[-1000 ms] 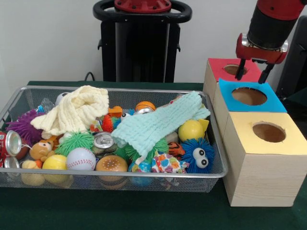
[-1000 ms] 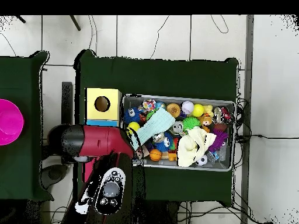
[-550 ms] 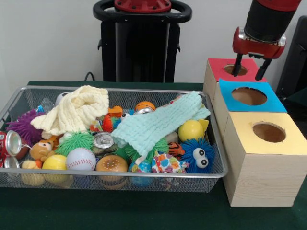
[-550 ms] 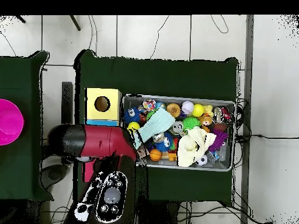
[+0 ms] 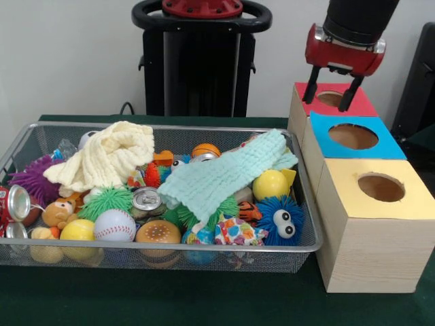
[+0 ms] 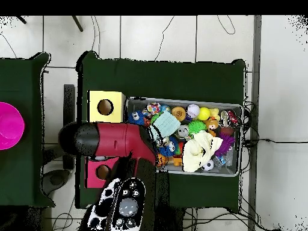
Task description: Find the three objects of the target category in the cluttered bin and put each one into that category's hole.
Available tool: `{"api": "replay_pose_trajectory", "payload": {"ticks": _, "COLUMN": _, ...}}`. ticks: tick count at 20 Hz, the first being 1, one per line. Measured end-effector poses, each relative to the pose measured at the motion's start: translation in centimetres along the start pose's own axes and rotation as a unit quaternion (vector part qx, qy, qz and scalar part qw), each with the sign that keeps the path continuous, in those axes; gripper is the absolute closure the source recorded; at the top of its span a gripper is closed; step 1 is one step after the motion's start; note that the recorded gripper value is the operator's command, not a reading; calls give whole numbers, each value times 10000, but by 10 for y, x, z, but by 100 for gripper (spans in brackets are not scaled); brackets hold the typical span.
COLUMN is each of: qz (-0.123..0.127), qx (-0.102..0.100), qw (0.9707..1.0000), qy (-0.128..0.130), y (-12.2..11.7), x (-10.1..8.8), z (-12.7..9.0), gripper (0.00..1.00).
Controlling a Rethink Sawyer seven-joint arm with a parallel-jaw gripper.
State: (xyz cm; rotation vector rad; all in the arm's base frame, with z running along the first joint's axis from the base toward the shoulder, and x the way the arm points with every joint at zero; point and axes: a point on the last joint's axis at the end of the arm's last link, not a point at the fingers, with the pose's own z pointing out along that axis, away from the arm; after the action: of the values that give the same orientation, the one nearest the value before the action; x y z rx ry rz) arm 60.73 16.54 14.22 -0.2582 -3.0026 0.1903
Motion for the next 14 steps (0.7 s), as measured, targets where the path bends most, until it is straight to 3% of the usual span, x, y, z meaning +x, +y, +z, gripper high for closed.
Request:
{"api": "replay_pose_trajectory", "payload": {"ticks": 9, "qz": 20, "qx": 214, "qw": 9992, "qy": -350, "y": -42, "x": -21, "z": 8, "gripper": 0}}
{"api": "replay_pose_trajectory", "payload": {"ticks": 14, "qz": -4, "qx": 418, "qw": 9971, "qy": -636, "y": -79, "x": -34, "z": 17, "gripper": 0}}
